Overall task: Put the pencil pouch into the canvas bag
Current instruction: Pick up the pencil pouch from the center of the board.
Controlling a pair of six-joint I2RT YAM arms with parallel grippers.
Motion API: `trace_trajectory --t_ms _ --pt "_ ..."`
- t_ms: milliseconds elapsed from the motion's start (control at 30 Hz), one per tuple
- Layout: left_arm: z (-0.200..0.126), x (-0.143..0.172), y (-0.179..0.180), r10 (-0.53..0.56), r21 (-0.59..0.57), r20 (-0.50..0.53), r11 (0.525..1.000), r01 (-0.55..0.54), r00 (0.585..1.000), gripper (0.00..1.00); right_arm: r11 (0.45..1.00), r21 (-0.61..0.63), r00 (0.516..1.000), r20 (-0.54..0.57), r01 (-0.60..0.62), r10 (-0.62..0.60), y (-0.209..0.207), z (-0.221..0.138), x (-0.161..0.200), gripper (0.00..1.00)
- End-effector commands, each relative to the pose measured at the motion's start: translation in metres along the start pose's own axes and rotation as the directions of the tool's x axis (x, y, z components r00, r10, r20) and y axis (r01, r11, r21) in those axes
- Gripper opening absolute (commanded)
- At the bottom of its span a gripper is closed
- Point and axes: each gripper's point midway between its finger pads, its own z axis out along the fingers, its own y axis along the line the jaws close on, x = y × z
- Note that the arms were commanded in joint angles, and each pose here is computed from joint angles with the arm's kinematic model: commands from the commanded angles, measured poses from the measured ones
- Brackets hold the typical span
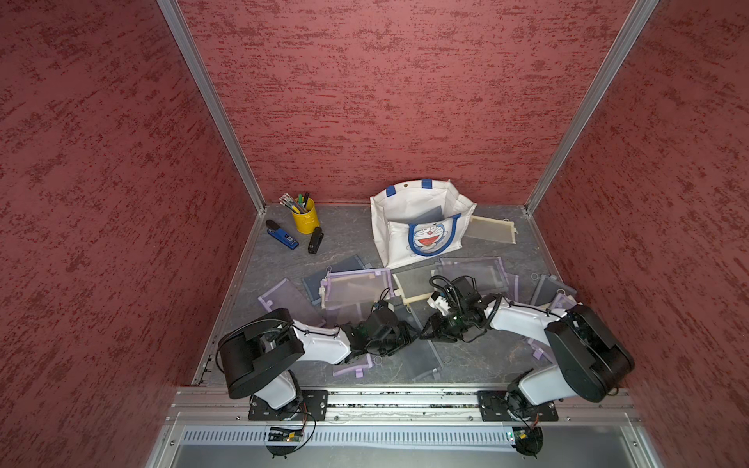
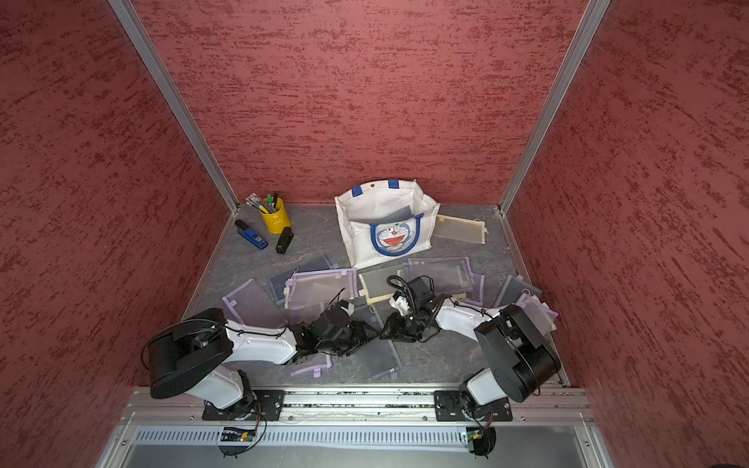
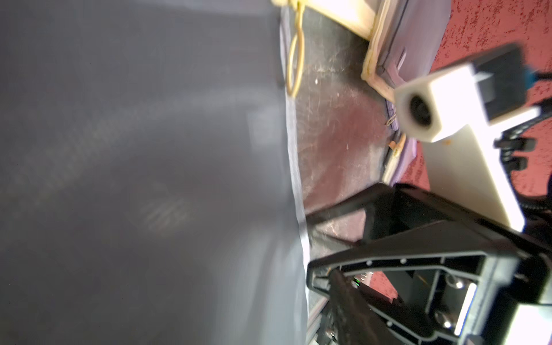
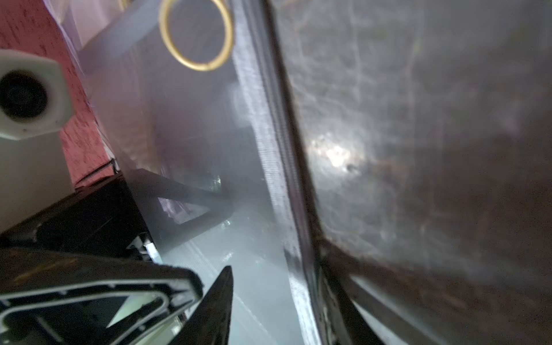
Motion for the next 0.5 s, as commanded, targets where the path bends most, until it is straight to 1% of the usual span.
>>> trace_trajectory --t_ms 0,67,133,167,233,267,333,433,467 --pt "-0.007 -0.016 -0.021 0.018 0.054 0.086 0.998 -0.023 0.996 0.42 0.994 -0.083 0.995 0.075 0.069 -0.063 0.029 -0.016 -0.007 0.36" --pt "-0.018 -0.022 -0.033 0.062 0.057 0.112 0.996 -0.069 0.992 0.23 0.989 -0.11 0.989 0.12 0.103 -0.089 0.041 -0.026 -0.011 0.34" --pt "-0.034 -0.027 -0.043 0.129 0.028 0.136 0.991 -0.134 0.982 0.05 0.983 -0.125 0.98 0.165 0.134 -0.113 0.053 -0.037 -0.015 0.34" --pt "-0.044 -0.031 -0.051 0.169 0.009 0.15 0.985 -0.172 0.974 0.0 0.98 -0.128 0.974 0.188 0.149 -0.124 0.059 -0.043 -0.018 0.34" --pt "-0.065 -0.037 -0.066 0.252 -0.016 0.172 0.967 -0.253 0.952 0.0 0.977 -0.118 0.963 0.227 0.176 -0.146 0.068 -0.055 -0.023 0.4" --pt "-0.078 -0.041 -0.077 0.299 -0.022 0.18 0.954 -0.3 0.937 0.0 0.976 -0.102 0.956 0.246 0.192 -0.162 0.073 -0.062 -0.026 0.48" --pt "-0.1 -0.048 -0.094 0.388 -0.039 0.186 0.921 -0.387 0.903 0.0 0.974 -0.061 0.94 0.28 0.218 -0.193 0.081 -0.076 -0.036 0.55" --pt "-0.133 -0.064 -0.122 0.529 -0.059 0.175 0.847 -0.528 0.83 0.0 0.968 -0.004 0.908 0.348 0.249 -0.232 0.096 -0.107 -0.059 0.68" --pt "-0.144 -0.072 -0.132 0.583 -0.075 0.174 0.812 -0.579 0.794 0.0 0.968 0.014 0.895 0.376 0.252 -0.239 0.101 -0.12 -0.068 0.72"
